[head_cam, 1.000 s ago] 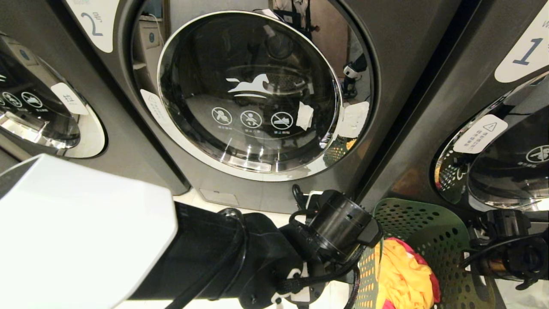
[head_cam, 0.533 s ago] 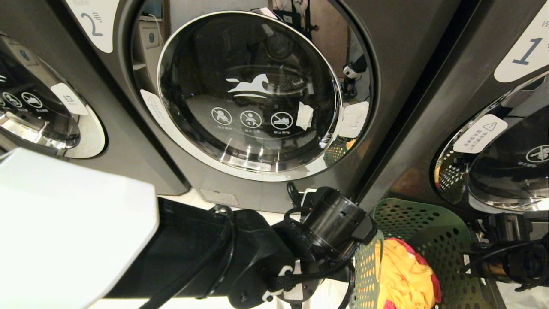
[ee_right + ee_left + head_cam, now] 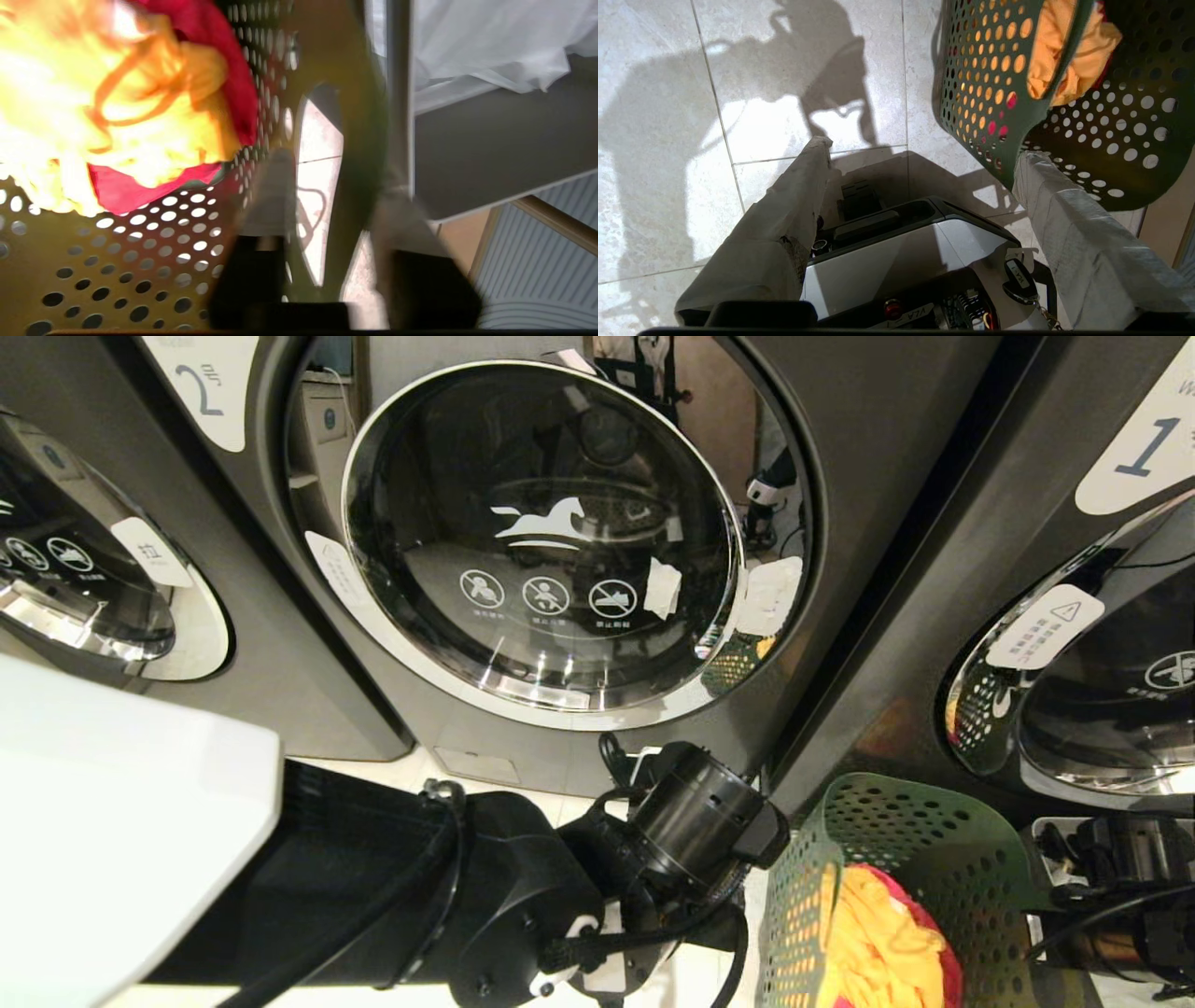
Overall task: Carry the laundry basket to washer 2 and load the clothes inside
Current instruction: Pick up the clothes basket and put it beside the washing machine
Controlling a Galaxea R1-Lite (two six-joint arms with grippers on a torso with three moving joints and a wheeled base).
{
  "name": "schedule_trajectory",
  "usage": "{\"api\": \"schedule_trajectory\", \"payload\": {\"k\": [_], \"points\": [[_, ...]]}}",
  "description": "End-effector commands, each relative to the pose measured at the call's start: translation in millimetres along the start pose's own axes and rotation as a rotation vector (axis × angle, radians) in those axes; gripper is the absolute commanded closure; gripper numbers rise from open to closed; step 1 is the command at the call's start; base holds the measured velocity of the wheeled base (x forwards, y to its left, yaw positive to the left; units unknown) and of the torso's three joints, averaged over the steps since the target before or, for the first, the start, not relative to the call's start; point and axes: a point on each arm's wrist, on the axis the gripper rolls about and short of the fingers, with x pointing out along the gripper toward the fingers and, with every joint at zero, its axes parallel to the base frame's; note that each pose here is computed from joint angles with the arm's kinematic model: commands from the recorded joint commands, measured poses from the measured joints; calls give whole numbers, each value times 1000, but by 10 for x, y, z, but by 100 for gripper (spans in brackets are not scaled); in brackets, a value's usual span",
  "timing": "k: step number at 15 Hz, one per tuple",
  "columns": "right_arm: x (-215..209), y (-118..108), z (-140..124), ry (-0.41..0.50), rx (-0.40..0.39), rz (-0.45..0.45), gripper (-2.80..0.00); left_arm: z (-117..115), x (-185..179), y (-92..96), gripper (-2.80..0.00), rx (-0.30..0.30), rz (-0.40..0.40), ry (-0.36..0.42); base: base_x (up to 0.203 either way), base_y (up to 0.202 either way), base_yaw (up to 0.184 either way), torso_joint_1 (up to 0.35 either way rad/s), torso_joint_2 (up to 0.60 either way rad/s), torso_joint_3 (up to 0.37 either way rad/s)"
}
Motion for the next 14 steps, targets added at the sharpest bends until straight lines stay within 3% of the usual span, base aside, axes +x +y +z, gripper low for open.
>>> {"api": "schedule_trajectory", "payload": {"k": [1, 5, 8, 14], "points": [[-10, -2, 33, -18, 3, -2, -280, -8, -10, 16, -280, -3, 5, 1, 0, 0, 0, 0, 0, 0], [-91, -13, 24, -31, 1, 3, -280, 20, -95, 57, -280, -4, 6, -5, 0, 0, 0, 0, 0, 0], [-322, -42, -72, -51, -7, 20, -280, 24, -313, 209, -280, -10, 9, -18, 0, 0, 0, 0, 0, 0], [-901, -142, -140, -226, 35, 59, -280, -16, -911, 616, -280, -2, 52, -102, 0, 0, 0, 0, 0, 0]]}}
